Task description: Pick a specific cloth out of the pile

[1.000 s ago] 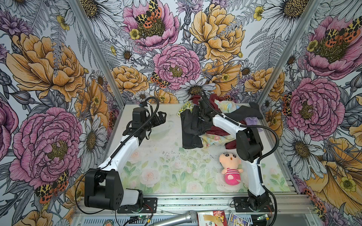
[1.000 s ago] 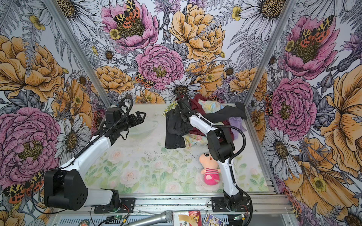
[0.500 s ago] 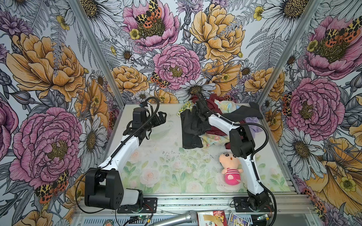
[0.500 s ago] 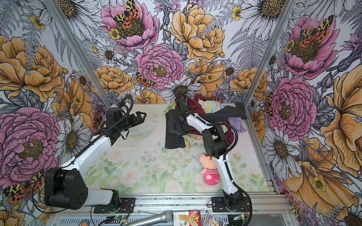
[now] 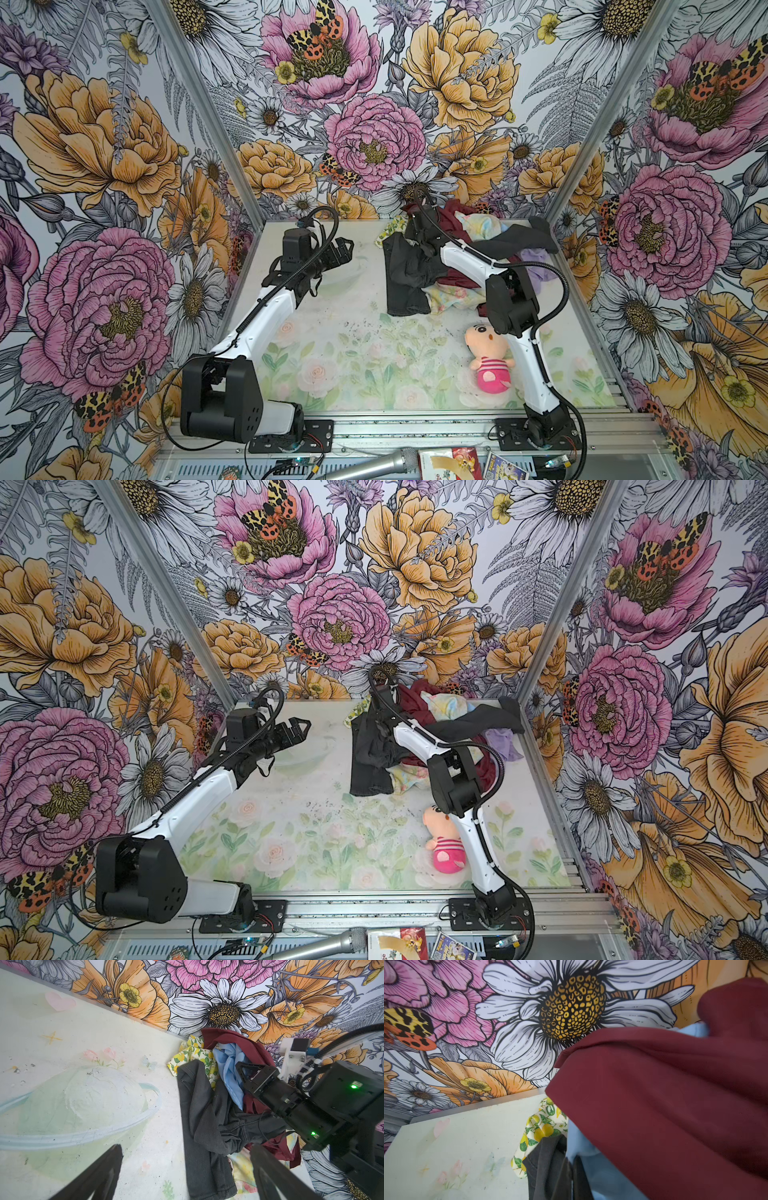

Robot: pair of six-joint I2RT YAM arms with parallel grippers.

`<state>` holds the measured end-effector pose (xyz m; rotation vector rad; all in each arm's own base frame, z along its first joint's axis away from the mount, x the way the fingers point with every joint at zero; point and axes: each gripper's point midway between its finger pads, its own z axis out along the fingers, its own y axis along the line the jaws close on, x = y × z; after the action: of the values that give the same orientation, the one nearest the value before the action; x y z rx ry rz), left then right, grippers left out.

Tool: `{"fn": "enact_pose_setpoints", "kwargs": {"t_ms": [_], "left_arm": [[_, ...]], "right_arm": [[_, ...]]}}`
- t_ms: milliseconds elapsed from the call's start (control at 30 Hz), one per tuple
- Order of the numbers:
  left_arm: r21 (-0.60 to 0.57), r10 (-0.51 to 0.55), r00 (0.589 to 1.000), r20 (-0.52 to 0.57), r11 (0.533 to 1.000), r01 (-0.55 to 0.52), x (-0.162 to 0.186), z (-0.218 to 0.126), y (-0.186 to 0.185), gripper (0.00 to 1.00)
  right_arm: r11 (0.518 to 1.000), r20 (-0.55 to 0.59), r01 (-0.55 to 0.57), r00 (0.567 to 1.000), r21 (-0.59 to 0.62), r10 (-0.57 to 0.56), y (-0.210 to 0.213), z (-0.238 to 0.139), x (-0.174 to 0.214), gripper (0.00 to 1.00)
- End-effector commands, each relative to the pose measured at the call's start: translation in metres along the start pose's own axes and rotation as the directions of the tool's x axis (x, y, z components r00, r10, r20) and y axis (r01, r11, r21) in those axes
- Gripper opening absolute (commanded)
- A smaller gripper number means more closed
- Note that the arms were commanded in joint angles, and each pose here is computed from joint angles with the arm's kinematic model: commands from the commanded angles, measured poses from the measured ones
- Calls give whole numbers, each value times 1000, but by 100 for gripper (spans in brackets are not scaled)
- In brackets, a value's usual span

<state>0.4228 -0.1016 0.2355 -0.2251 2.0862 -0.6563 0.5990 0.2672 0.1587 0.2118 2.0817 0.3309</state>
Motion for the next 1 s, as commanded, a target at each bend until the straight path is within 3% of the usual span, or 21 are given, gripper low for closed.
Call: {"fn": "enact_pose_setpoints", "kwargs": {"t_ms": [0,467,967], "left_arm": [[26,17,1000,17,1000,-18,-6,-1,-9,97],[21,52,999,10,998,-53,0,2,-14,97],[14,127,991,-46,992,-126,22,16,-24,97]], "right_arm": [[992,149,-15,988,-124,33,31,-55,-64,0],[959,208,21,977,-284,40,55,-134,-108,0],[913,408,134,912,-386,39,82,-224,-234,0]]}}
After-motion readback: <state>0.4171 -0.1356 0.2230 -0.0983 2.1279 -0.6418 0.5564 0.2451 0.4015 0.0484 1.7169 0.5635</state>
